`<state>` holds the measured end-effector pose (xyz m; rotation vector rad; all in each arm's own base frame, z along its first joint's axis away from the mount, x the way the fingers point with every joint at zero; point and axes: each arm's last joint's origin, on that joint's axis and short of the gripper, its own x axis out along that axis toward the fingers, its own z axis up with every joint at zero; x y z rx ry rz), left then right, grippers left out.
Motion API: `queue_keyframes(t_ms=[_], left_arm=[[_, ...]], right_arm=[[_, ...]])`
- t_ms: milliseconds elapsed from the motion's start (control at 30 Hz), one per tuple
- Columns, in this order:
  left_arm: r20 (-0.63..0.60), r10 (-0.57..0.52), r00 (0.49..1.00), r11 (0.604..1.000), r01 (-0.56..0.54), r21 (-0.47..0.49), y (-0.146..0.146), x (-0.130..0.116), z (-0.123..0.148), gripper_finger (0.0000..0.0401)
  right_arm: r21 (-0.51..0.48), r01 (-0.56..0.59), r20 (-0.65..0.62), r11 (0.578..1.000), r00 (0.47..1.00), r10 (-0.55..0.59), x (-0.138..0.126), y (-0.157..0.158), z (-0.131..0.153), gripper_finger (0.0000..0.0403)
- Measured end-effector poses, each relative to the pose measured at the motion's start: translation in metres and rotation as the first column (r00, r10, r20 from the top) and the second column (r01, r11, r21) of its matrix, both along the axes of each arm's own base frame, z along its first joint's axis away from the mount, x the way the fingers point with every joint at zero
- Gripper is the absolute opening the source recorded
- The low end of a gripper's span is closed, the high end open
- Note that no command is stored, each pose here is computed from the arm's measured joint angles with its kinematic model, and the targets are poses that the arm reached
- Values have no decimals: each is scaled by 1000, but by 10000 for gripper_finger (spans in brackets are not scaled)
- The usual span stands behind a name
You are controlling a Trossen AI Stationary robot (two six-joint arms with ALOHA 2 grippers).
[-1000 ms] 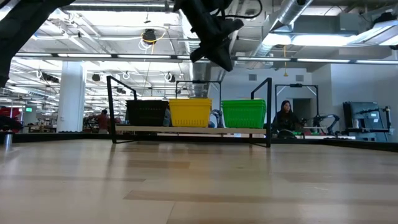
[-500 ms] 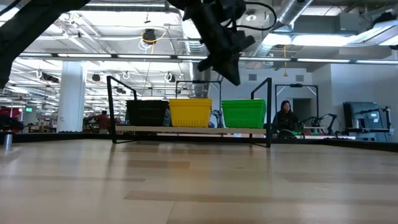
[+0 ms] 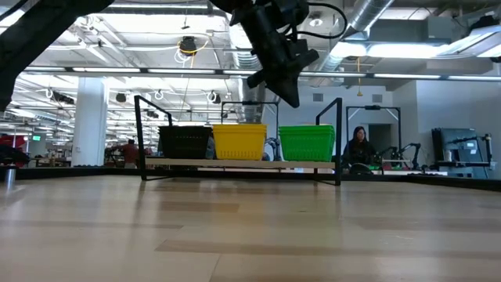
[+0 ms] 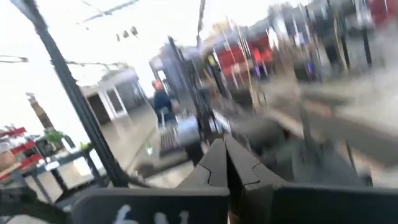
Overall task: Stack baskets on shelf by color
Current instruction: Adjust the bins on the shelf
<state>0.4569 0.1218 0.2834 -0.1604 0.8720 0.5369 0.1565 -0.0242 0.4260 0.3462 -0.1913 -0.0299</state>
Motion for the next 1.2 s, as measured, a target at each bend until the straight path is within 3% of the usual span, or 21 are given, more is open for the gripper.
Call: queue_keyframes(t_ms=[167,333,467,533,633,800,933,1100,1200], left_arm=[[-4,-1,1000,1000,1,2,0,0,0,0],[-17,-11,1000,1000,11,8,0,-1,-1,0],[-111,7,994,1000,-5,17,-3,-11,4,0],[-161,39,986,998,-31,55,-7,-22,21,0],[-236,129,963,985,-96,146,-14,-48,55,0],[-259,282,924,941,-213,263,-35,-94,104,0],[-147,355,923,911,-306,278,-55,-134,139,0],[4,355,935,899,-342,273,-83,-182,173,0],[84,358,930,886,-366,284,-95,-207,185,0]], right_arm=[[-132,-21,157,991,987,42,-30,7,37,1],[-157,-39,183,987,981,68,-47,11,53,1],[-93,-20,31,996,999,23,-44,9,39,1],[-33,43,-101,999,994,-46,-41,6,26,1],[27,142,-281,990,951,-129,-25,0,8,1],[29,142,-442,989,889,-115,22,-8,-15,1],[26,156,-580,987,807,-112,58,-26,-28,0],[-3,183,-804,983,584,-111,105,-64,-49,0],[-41,212,-861,976,488,-142,130,-92,-52,0]])
